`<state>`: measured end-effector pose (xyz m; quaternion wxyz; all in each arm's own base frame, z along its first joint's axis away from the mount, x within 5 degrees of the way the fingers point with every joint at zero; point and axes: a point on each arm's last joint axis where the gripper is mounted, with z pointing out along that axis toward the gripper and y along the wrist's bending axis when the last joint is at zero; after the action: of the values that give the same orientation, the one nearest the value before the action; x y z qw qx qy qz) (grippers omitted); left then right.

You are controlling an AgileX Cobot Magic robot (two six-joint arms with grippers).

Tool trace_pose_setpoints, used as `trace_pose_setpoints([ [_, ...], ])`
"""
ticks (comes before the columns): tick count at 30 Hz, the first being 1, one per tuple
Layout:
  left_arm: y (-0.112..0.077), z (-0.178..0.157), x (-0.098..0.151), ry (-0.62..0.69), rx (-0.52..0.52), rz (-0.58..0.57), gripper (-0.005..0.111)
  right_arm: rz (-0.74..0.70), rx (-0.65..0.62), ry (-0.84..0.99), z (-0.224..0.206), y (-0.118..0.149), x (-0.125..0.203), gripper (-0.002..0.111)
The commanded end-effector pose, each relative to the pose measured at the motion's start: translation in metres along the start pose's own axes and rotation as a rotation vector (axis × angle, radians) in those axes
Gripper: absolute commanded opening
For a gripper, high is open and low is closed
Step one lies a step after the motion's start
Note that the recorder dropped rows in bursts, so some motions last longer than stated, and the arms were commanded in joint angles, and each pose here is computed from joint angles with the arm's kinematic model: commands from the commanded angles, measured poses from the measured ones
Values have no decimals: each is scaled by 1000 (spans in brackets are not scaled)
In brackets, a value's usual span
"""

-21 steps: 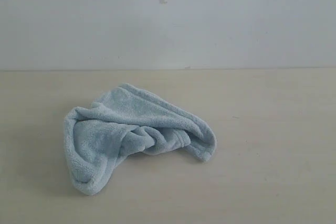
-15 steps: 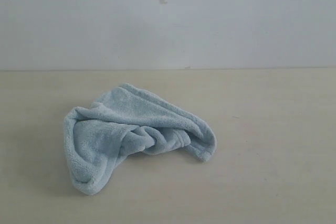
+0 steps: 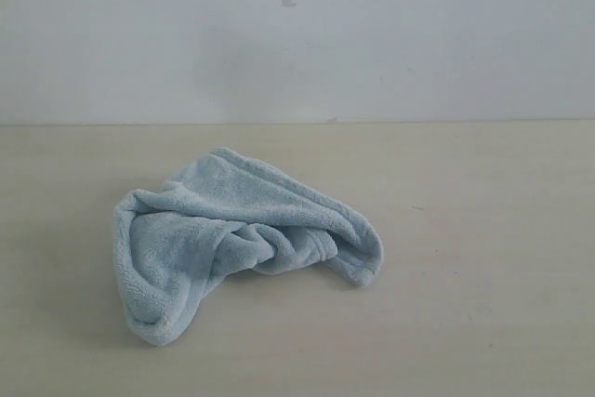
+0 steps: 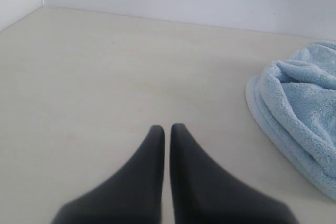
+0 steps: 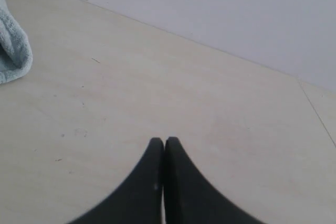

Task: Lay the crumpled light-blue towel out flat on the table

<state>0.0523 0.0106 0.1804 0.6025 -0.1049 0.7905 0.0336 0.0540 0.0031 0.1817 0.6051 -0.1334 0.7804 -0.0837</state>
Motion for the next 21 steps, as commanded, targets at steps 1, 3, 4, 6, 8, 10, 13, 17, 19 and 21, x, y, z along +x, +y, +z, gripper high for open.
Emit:
trace_pose_setpoints([
  [1,0,0,-1,-8,6,3,4,4,-1,-12,-1,0,-1,0],
  [3,0,0,-1,-8,6,3,4,-19,0,-14,-1,0,-2,0],
  [4,0,0,-1,-8,6,3,4,-35,4,-20,-1,-1,-2,0],
  [6,0,0,-1,-8,6,3,4,-50,12,-36,-1,-1,-4,0],
  [8,0,0,-1,-8,6,3,4,-50,19,-49,-1,-2,-5,0],
  [10,0,0,-1,-8,6,3,4,-48,20,-53,-1,-2,-5,0],
  [13,0,0,-1,-8,6,3,4,-66,37,-83,-1,-3,-8,0],
  [17,0,0,-1,-8,6,3,4,-101,85,-172,-2,-7,-16,0],
  [19,0,0,-1,-8,6,3,4,-15,86,-205,-3,-8,-19,0],
  [21,0,0,-1,-8,6,3,4,312,42,-253,-4,-8,-22,0],
])
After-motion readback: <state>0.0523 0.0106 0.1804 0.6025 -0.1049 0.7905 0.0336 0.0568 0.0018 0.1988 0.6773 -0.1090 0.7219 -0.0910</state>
